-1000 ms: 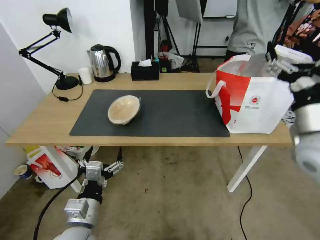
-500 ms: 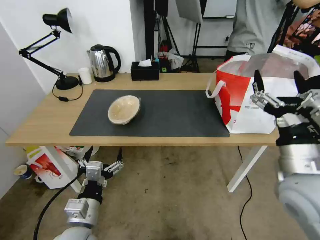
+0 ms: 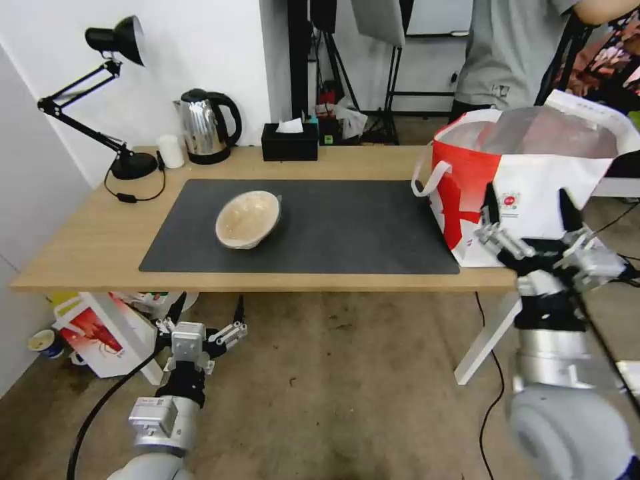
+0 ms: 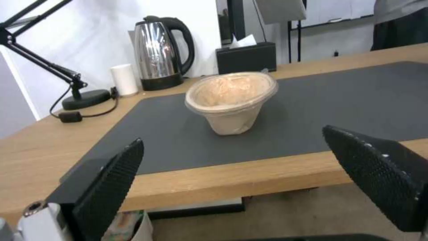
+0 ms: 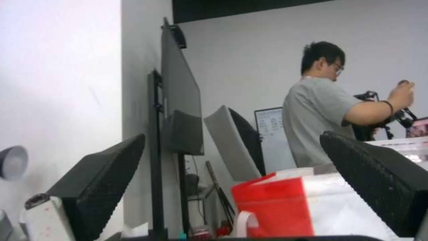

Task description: Pick up the trash from the table and place it into the takeout bag.

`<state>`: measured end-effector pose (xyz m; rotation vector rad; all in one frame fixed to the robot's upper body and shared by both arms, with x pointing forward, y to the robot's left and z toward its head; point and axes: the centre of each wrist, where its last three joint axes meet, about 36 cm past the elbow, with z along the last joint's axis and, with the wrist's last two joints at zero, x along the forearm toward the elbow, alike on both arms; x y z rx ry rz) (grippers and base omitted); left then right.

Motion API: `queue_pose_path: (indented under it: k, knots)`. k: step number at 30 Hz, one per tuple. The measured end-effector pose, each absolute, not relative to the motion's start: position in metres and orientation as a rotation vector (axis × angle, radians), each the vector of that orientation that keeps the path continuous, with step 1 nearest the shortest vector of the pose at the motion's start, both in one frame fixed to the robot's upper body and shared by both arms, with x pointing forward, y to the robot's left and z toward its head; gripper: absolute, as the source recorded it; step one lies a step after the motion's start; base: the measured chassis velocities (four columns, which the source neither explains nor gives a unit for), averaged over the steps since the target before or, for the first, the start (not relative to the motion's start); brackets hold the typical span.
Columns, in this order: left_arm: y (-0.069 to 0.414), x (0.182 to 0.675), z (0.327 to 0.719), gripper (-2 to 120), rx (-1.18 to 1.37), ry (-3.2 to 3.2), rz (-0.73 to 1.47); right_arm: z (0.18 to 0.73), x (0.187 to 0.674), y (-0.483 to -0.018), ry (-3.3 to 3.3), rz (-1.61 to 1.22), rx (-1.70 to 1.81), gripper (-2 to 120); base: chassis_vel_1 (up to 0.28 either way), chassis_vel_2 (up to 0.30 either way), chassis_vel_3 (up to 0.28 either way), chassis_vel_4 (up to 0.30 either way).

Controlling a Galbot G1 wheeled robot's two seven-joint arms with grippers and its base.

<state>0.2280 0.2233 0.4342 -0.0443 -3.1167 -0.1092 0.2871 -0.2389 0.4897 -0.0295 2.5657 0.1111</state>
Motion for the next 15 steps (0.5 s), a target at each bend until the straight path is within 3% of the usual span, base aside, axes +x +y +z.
queue_pose_path:
  k: [15]
  knots:
    - [0.223, 0.228, 0.434, 100, -0.044, -3.117, -0.109, 0.429, 0.266, -0.193, 2.596, 0.089, -0.067, 100, 0.000, 0.000, 0.000, 0.000]
